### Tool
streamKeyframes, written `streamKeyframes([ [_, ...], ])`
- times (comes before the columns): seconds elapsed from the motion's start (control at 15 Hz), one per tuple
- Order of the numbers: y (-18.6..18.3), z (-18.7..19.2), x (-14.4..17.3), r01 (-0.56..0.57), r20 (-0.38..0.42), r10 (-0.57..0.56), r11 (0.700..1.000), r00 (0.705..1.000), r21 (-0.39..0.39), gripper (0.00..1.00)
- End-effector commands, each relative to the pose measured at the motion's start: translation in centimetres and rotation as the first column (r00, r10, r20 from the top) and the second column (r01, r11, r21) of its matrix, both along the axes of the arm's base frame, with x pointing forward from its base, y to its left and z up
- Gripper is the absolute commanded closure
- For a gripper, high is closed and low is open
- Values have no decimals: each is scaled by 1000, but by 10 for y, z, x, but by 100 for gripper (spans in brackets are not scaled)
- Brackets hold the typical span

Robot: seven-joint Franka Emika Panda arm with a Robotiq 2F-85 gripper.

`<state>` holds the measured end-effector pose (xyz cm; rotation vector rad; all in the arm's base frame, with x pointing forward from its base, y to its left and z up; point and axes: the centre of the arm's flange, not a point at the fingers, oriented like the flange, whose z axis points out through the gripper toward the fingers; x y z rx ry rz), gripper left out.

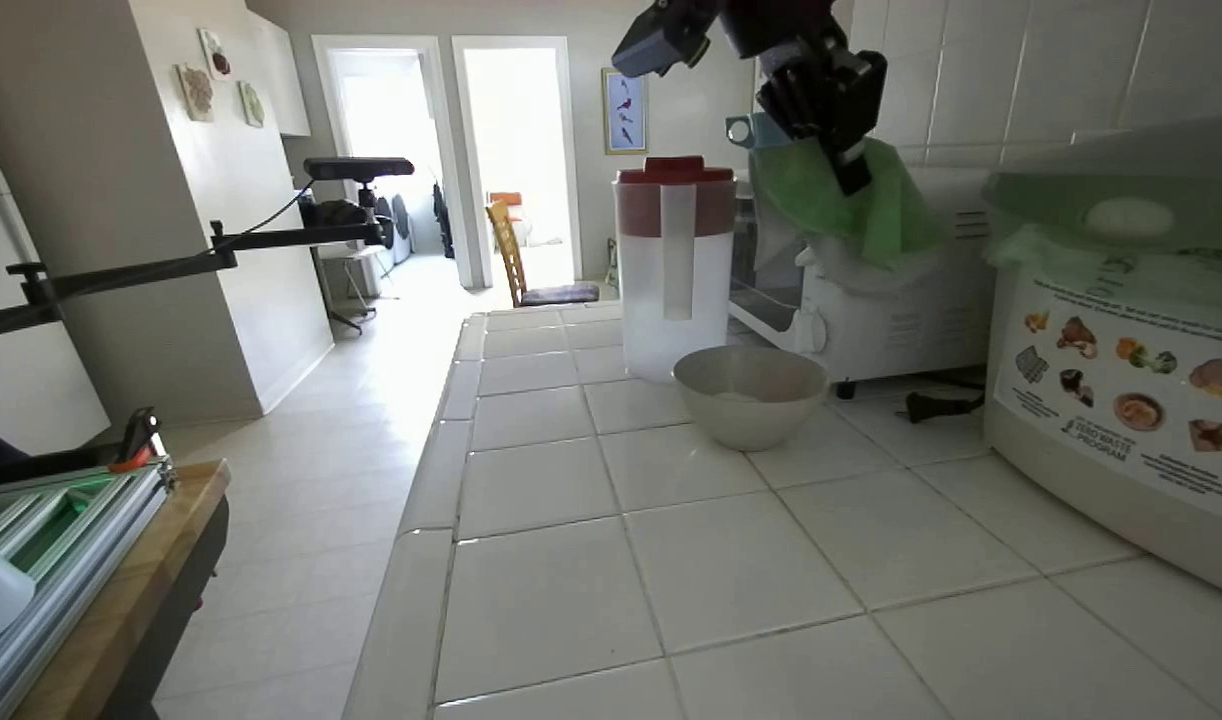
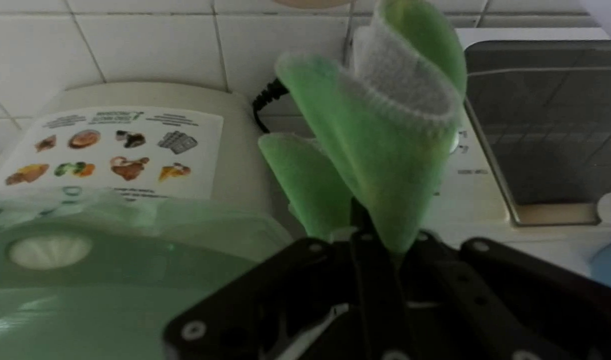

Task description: Use the green towel to wipe around the oven knobs

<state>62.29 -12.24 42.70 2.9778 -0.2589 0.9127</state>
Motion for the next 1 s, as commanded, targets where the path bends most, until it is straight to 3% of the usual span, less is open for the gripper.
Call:
streamKeyframes([
  [0.0,14,-4,5,-82,35,82,997,996,-6,99],
  [0.53,38,12,30,-192,92,199,978,976,-78,99],
  [0.93,9,17,60,-140,97,147,988,984,-70,99],
])
